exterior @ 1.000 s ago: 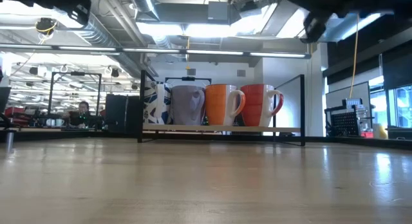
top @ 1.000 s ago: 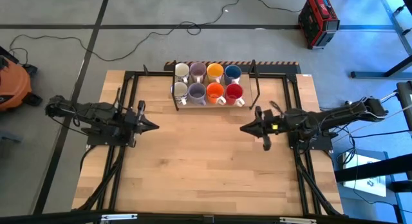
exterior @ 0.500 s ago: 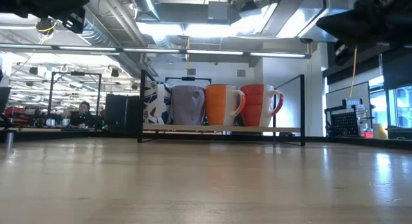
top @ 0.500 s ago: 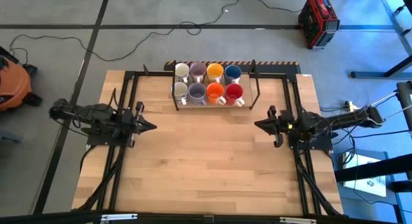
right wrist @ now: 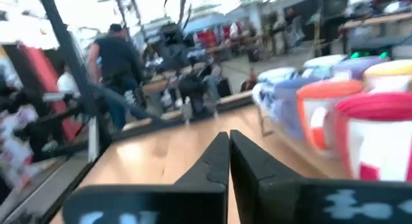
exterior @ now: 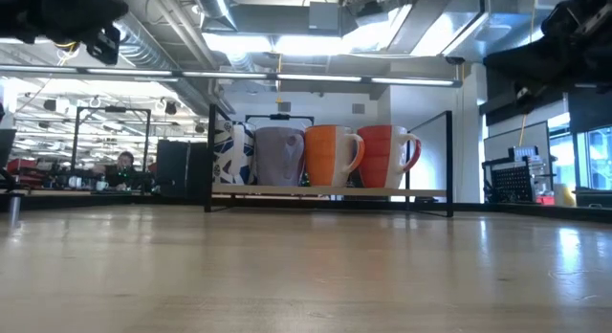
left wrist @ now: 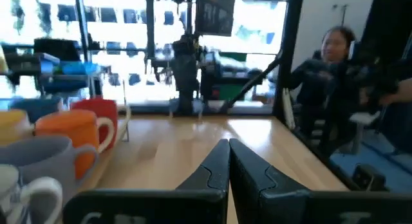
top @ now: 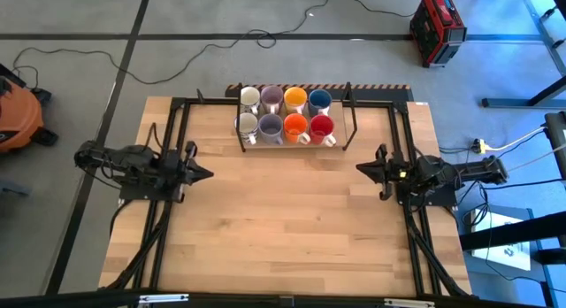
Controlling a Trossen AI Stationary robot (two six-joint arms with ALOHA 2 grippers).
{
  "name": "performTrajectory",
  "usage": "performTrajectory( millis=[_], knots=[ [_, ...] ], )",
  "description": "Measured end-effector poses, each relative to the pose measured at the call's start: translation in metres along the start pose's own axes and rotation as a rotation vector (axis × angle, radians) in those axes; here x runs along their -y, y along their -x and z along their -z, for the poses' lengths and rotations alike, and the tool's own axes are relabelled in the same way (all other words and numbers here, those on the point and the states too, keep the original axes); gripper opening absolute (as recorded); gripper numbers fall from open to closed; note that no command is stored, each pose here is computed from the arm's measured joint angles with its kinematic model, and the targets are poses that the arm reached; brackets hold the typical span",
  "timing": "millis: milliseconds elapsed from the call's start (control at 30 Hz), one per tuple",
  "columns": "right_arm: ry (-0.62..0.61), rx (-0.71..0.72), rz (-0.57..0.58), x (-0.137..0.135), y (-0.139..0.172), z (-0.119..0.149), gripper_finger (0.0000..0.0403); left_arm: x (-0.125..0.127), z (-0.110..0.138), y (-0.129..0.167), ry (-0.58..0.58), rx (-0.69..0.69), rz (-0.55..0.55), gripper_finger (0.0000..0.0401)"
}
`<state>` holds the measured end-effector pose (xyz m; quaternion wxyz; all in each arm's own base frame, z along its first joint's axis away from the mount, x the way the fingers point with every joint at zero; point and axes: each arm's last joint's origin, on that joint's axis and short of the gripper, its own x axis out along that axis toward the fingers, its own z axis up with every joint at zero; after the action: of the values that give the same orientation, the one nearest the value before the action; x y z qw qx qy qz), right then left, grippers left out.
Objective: Place coffee mugs
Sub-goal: Return to Home Position
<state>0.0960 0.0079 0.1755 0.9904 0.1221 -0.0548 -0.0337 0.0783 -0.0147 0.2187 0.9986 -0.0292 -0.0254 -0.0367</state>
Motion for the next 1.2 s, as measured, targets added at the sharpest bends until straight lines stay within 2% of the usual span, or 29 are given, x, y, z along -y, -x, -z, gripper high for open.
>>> performTrajectory(
  millis=[67,233,467,633,700,933,1200],
  knots=[
    [-0.002,0.018,0.021,0.0,0.0,-0.001,0.0003,0.001,-0.004,0.0,0.003,0.039,0.033,0.0],
    [0.026,0.014,0.011,0.0,0.0,-0.001,0.0003,0.004,-0.004,0.001,-0.003,0.032,0.147,0.0],
    [0.058,0.019,0.04,0.001,0.0,-0.001,0.0003,0.005,0.019,-0.009,0.005,0.125,0.139,0.0],
    [0.069,0.026,0.016,0.0,0.0,-0.002,0.0003,0.003,0.037,-0.014,0.032,0.115,0.121,0.0],
    [0.071,0.011,-0.005,0.0,0.0,-0.001,0.0003,0.002,0.042,-0.014,0.041,0.062,0.122,0.0],
    [0.08,-0.071,-0.143,-0.003,0.0,0.005,0.0003,0.001,0.041,-0.014,0.054,0.073,0.111,0.0],
    [0.073,-0.098,-0.155,-0.003,0.001,0.008,0.0003,0.001,0.042,-0.014,0.059,0.065,0.106,0.0]
  ],
)
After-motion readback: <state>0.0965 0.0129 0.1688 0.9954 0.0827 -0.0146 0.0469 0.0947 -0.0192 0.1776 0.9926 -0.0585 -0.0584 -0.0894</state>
